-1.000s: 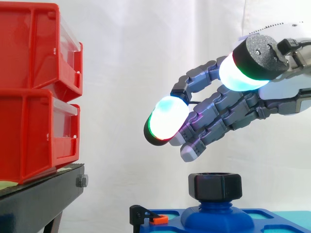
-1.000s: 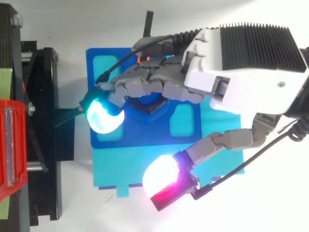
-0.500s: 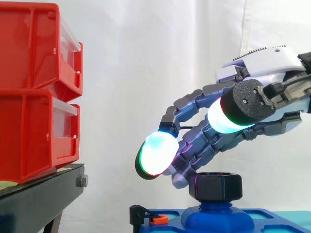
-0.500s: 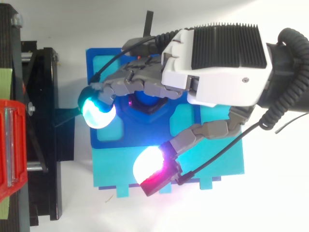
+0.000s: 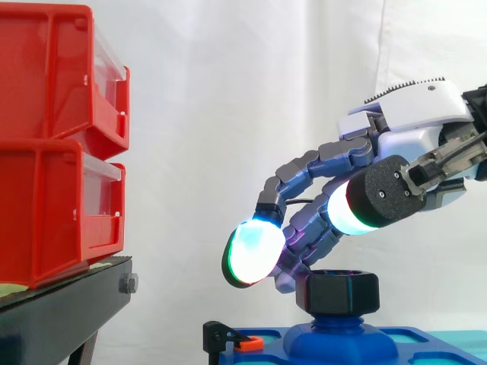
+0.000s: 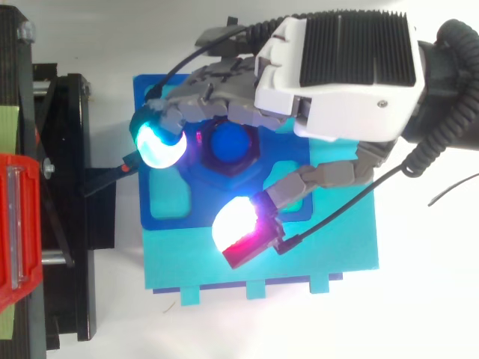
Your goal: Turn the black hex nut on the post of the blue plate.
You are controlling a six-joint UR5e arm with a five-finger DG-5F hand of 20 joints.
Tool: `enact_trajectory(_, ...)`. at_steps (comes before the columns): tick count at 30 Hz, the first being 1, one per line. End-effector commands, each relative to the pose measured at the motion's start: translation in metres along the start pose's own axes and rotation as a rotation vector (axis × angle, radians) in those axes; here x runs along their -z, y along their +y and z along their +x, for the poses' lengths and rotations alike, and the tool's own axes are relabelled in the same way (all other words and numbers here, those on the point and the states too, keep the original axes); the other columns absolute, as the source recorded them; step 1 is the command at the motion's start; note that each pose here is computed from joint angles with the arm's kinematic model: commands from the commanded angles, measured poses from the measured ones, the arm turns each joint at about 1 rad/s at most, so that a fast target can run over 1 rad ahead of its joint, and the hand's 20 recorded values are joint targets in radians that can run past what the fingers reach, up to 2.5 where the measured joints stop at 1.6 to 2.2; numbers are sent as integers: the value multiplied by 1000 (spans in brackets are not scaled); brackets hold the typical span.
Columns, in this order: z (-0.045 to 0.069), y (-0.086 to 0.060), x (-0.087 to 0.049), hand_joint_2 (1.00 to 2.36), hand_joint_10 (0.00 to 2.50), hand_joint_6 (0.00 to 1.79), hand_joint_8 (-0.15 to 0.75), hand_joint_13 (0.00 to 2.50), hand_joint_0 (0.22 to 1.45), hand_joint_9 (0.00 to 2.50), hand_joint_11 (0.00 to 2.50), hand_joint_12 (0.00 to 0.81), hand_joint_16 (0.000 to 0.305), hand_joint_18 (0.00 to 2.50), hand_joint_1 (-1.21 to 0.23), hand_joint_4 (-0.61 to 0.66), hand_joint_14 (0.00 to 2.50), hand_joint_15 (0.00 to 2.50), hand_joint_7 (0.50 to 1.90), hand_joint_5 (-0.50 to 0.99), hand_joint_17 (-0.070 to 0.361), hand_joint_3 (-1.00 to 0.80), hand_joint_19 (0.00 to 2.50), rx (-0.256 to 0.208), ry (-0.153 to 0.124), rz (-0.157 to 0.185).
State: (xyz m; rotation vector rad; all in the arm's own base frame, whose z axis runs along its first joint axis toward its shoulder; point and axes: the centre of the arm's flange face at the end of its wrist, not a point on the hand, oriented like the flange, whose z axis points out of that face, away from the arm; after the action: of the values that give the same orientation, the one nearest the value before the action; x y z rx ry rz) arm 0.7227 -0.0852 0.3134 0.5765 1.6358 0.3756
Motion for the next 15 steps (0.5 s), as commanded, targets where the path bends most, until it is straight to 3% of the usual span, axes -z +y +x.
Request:
enact_trajectory(1,-1,-3,1,1000,2,502,239,447,461,520,93,355,51,211,-589,184,7,183,809,-186,114,-500,241,21,6,1)
enact_trajectory(15,-3,-9,3,1000,4,503,246,437,462,509,95,358,51,216,-585,255,7,183,957,-154,116,-500,248,25,20,20)
